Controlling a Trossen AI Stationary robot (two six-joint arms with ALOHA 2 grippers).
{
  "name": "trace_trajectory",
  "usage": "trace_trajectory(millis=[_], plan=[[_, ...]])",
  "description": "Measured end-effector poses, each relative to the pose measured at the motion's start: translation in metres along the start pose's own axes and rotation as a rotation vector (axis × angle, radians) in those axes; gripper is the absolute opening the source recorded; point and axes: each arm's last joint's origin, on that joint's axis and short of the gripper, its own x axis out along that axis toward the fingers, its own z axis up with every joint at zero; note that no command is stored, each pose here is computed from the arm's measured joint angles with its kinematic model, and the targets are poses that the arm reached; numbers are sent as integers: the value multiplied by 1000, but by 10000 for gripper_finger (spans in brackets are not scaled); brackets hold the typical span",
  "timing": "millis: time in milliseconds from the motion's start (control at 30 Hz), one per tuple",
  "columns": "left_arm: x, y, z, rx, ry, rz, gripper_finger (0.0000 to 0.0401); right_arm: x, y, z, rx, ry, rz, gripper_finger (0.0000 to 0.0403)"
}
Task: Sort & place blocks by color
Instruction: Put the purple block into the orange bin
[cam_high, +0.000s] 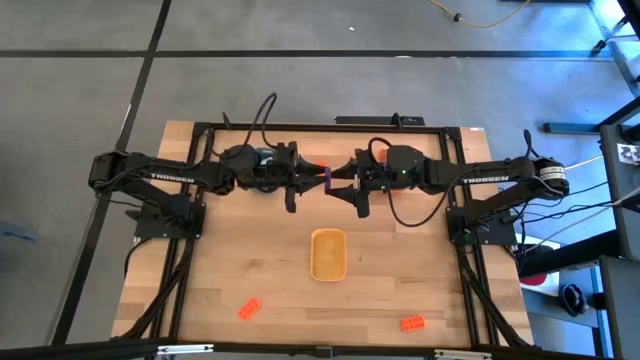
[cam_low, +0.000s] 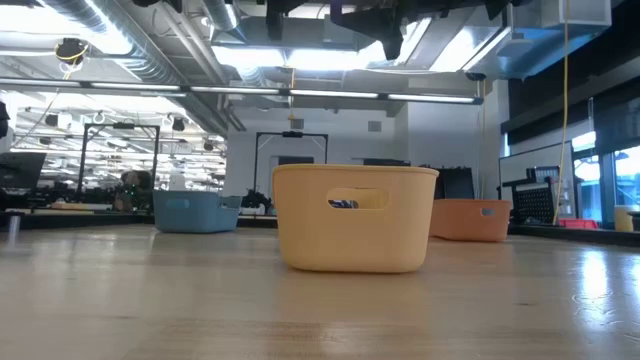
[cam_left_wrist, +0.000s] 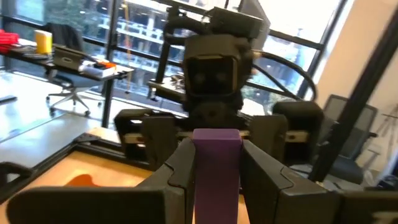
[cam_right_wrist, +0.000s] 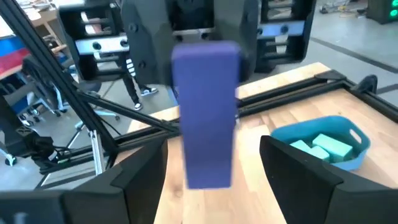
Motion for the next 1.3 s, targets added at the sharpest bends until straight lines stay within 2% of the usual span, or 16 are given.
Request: trace_trajectory(millis=[267,467,667,900,967,1100,1300], plan=[[1,-1,0,-5,-4,-20,83,0,3,6,-9,-68,24,259],[5,1,-3,-6,-33,-20,83,2,1,4,44,-57,22,246],[7,2,-5,-4,-27,-7,83,4,1,3,45,-54,25,191],[6,3,-4,-15,-28,-3,83,4,2,3,40,-48,45,109],[6,3,-4,-23,-28,-4,99,4,2,3,41,-45,53,109],[4,7,0,-20,-29,-10,158,1,2,3,41,-32,58,109],[-15,17,20,-12,4,-15,209,-28,-1,12,1,41,5,109]])
